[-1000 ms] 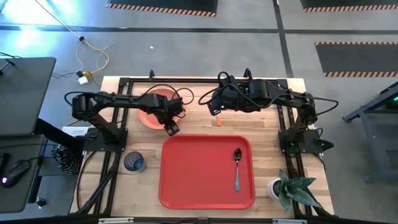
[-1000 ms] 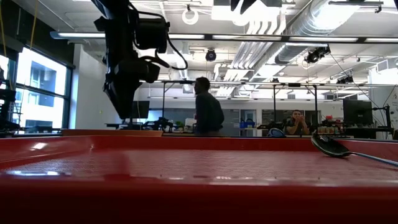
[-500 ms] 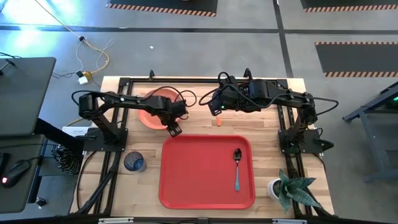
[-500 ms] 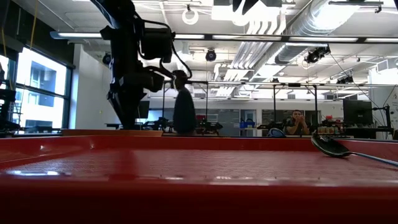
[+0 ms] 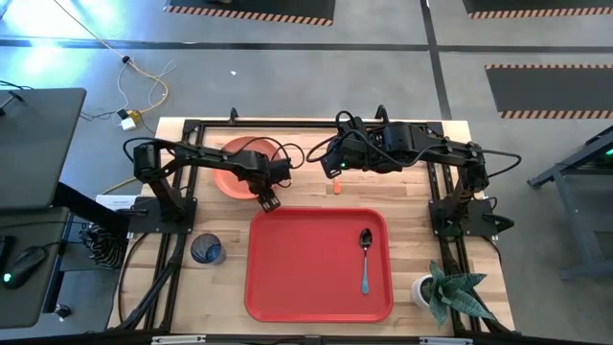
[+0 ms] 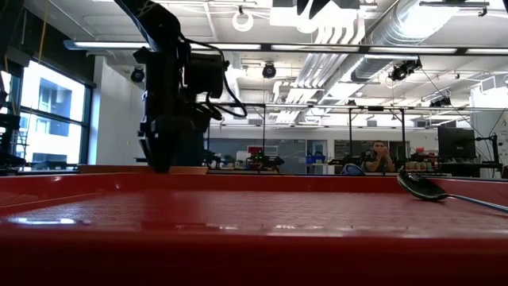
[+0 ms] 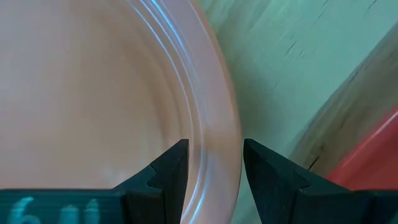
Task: Pick and place plate/cup/fork/spoon on tray
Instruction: Put the orange plate on the red tray to the left of the blue spoon
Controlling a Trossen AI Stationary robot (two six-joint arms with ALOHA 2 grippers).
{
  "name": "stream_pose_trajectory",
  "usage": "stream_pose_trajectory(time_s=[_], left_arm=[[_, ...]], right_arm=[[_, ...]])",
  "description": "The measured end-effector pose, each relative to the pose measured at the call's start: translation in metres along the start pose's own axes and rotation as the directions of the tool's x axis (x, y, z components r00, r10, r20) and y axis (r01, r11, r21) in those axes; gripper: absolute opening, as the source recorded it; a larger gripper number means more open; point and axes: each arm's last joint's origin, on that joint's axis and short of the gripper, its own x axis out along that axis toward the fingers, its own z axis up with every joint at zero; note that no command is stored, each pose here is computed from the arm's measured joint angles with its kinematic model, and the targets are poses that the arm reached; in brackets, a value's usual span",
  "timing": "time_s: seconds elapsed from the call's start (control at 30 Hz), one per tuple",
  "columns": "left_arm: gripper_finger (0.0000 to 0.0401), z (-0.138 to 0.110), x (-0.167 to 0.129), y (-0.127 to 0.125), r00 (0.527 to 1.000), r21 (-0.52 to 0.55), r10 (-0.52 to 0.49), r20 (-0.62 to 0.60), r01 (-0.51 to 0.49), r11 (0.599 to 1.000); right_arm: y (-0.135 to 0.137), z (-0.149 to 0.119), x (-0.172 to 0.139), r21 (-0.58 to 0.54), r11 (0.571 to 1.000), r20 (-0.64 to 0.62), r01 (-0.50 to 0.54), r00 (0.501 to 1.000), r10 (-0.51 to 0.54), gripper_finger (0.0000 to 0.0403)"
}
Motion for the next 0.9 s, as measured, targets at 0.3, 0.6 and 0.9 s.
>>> stream_pose_trajectory(time_s=[0.3, 0.6, 0.9], left_arm=[[0.0097, -0.001, 0.0, -0.003, 1.0, 0.055, -0.005, -0.005, 0.006, 0.998], [0.0015, -0.003, -0.001, -0.003, 1.0, 0.121, -0.002, -0.023, 0.005, 0.993], [0.0005, -0.01, -0.013, -0.001, 0.999, 0.201, 0.047, -0.016, -0.043, 0.979]], right_arm=[[0.0, 0.0, 0.0, 0.0, 1.0, 0.0, 0.0, 1.0, 0.0, 0.011], [0.0, 0.0, 0.0, 0.007, 1.0, 0.001, 0.0, 1.0, 0.0, 0.011], [0.0, 0.0, 0.0, 0.009, 1.0, 0.008, 0.004, 1.0, -0.004, 0.011]])
